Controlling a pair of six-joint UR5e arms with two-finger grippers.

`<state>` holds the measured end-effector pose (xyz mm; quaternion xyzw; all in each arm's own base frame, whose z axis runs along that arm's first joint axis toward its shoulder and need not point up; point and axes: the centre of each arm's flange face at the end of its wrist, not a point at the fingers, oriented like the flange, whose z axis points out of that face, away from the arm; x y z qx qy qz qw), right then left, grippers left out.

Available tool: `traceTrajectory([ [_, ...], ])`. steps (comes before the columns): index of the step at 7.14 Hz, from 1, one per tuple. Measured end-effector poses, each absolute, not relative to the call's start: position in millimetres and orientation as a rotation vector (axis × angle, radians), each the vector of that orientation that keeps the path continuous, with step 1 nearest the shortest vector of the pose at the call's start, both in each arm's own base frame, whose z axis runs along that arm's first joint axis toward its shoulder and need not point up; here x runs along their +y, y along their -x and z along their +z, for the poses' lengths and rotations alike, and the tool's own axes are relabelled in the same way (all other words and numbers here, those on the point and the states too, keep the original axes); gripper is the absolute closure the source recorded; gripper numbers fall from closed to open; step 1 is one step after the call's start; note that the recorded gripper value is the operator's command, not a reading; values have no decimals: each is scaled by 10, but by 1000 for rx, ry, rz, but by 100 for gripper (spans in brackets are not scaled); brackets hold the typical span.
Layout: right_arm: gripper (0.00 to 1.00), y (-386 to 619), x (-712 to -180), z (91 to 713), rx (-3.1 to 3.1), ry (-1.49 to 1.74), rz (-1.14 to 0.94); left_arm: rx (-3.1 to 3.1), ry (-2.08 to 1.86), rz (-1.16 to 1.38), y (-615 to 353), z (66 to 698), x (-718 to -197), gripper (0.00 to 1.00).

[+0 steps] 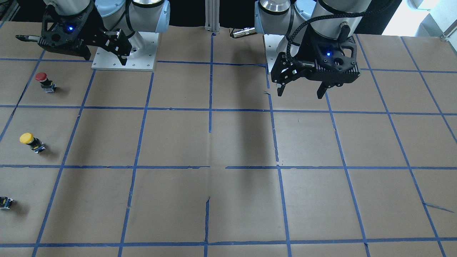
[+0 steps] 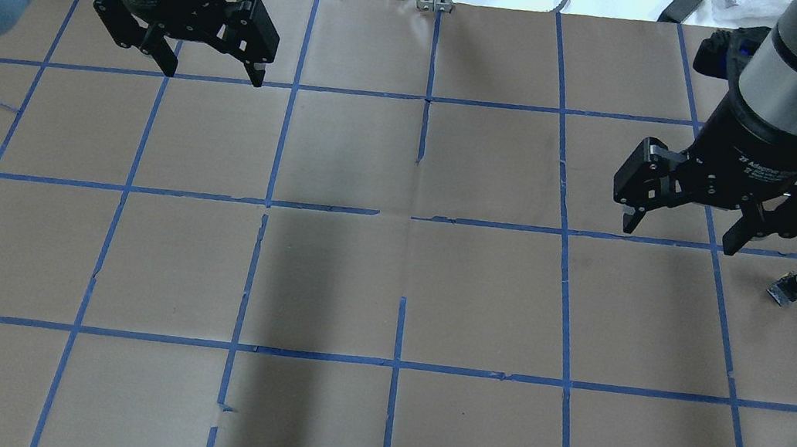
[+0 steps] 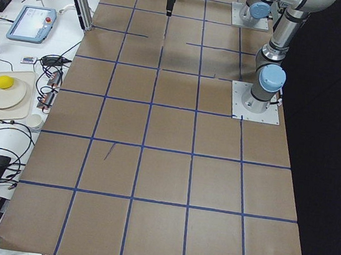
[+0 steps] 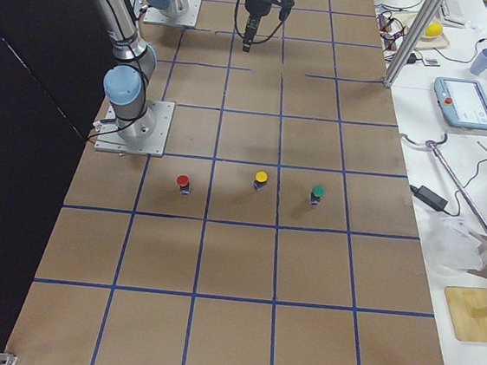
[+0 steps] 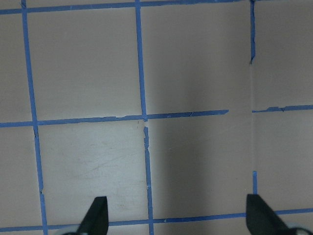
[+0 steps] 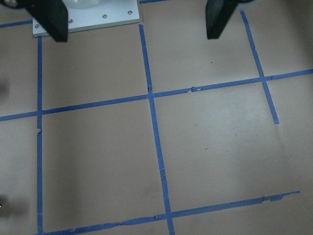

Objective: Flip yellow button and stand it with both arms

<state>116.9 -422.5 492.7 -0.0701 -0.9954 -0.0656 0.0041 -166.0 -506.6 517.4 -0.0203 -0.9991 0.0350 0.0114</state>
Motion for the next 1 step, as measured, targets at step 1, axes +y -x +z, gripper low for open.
traceTrajectory([
  [1, 0, -1169, -4225, 4925, -3120, 212, -207, -3116, 61, 109, 1655, 5173, -5069, 0],
])
